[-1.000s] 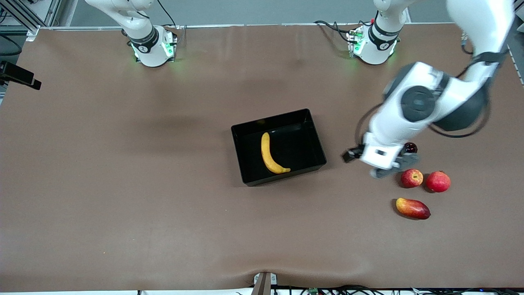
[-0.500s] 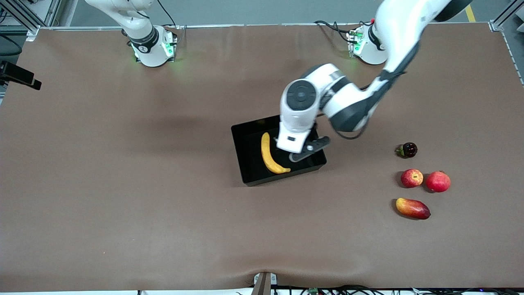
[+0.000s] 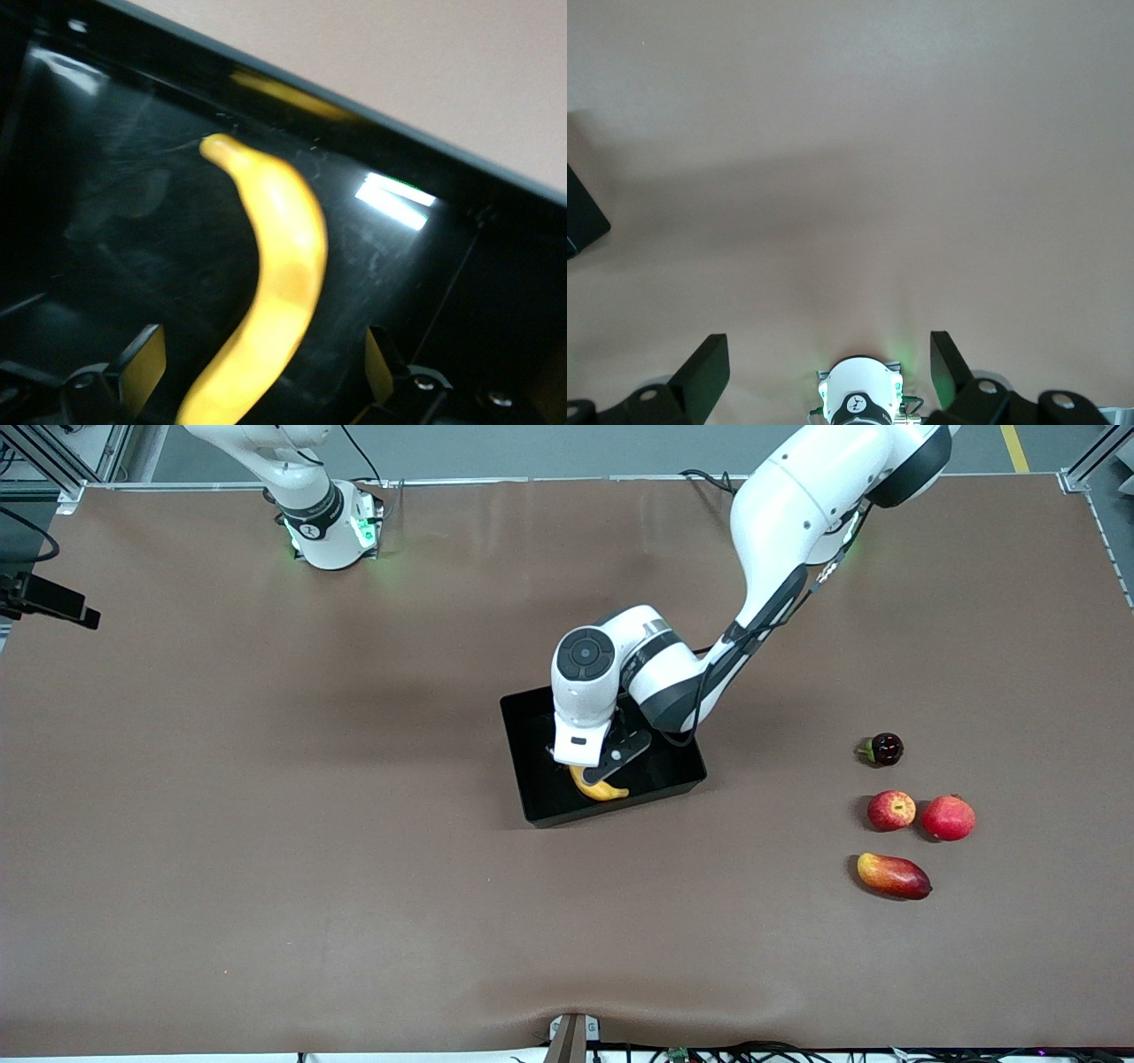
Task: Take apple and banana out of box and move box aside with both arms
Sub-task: 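Grasp the banana with the left gripper while the right gripper reaches in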
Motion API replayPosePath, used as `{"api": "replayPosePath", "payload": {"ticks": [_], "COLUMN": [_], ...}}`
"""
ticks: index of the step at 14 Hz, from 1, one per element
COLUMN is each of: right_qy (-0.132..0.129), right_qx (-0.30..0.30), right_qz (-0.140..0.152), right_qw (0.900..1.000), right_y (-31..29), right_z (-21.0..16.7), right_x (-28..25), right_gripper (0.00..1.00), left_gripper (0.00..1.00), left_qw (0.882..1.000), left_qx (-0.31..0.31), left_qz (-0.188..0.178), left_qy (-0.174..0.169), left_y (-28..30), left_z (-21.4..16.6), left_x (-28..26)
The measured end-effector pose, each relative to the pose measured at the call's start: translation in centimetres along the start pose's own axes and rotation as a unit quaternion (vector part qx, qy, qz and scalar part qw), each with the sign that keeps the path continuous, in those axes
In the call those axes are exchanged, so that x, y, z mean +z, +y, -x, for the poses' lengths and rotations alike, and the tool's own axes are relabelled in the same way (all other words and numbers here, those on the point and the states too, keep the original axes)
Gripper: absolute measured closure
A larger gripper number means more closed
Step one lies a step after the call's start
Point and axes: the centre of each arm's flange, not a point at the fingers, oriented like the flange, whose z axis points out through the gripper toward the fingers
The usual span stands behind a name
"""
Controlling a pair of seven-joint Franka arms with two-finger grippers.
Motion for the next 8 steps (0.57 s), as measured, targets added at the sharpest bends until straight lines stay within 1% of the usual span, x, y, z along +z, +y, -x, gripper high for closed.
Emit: {"api": "replayPosePath", "payload": {"ticks": [2, 4, 7, 8], "right_qy": [-0.027, -0.046, -0.057, -0.061], "right_qx": [-0.003, -0.009, -0.029, -0.037], "right_qz": [0.000, -0.010, -0.043, -0.047], "right_qw": [1.000, 0.999, 0.997, 0.996], "right_y": [-0.4, -1.1, -3.4, -4.4], "right_z": [-2.4, -4.1, -4.7, -4.7], "right_x": [2.8, 4.9, 6.0, 6.5], "right_gripper": [0.00, 0.00, 0.00, 0.00], "left_gripper": [0.00, 0.00, 0.00, 0.00], "left_qw": [1.000, 1.000, 0.999, 1.000], "left_qx": [-0.015, -0.023, -0.027, -0.023], "left_qz": [0.008, 0.007, 0.015, 0.012], "left_qy": [0.002, 0.005, 0.013, 0.016], "left_y": [0.4, 0.8, 1.0, 0.9], "left_z": [-0.3, -0.2, 0.6, 1.2], "left_x": [1.6, 3.0, 5.6, 6.5]}}
